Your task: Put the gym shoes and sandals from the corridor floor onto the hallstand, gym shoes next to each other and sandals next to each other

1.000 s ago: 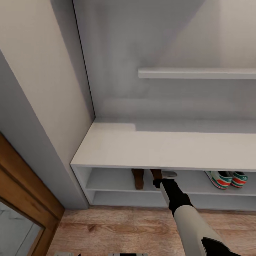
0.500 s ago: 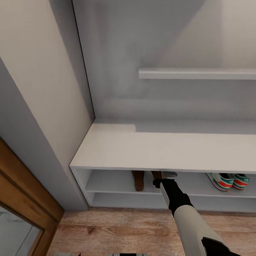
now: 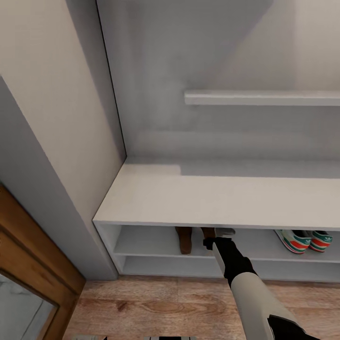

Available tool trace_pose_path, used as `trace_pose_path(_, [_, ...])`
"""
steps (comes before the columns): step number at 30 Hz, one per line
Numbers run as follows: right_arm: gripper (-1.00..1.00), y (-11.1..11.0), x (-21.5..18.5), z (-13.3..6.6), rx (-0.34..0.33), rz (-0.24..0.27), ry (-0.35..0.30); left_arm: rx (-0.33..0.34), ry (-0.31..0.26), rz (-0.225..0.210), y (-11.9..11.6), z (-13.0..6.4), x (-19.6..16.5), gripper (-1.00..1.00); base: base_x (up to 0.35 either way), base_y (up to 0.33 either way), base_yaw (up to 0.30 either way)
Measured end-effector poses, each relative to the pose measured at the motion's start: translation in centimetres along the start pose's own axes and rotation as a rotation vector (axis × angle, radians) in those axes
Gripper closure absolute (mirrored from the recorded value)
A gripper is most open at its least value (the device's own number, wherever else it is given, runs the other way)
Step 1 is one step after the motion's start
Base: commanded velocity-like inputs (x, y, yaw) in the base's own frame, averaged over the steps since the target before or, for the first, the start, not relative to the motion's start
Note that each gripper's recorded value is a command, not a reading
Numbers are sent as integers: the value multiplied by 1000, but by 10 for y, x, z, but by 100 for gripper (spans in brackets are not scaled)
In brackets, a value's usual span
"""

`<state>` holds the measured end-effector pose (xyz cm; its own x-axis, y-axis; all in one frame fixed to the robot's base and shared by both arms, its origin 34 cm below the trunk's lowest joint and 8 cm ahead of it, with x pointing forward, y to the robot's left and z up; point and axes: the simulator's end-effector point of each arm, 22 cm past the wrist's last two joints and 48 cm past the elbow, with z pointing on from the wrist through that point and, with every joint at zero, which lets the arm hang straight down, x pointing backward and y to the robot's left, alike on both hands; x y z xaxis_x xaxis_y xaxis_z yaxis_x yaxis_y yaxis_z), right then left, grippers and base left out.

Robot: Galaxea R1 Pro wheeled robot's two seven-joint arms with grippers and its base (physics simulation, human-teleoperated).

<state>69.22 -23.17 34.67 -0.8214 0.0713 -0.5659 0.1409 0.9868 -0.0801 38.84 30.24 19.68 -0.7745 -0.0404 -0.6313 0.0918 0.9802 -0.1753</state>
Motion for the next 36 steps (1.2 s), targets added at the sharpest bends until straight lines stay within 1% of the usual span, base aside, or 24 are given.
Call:
trace_pose_path(9, [100,0,0,0,0,1,-1,0,0,0,0,0,0,-100,0,2,0])
trace_pose_path(10, [-100,0,0,0,0,2,-1,0,0,0,0,0,0,-100,0,0,0])
trace_pose_path(27, [-100,0,0,0,0,5,-1,0,0,0,0,0,0,-100,-5,0,0])
trace_pose_path(31, [-100,0,0,0,0,5,-1,0,0,0,0,0,0,-100,-128,0,0])
trace_pose_path(36, [-100,0,0,0,0,5,-2,0,1,0,0,0,0,-100,-262,0,0])
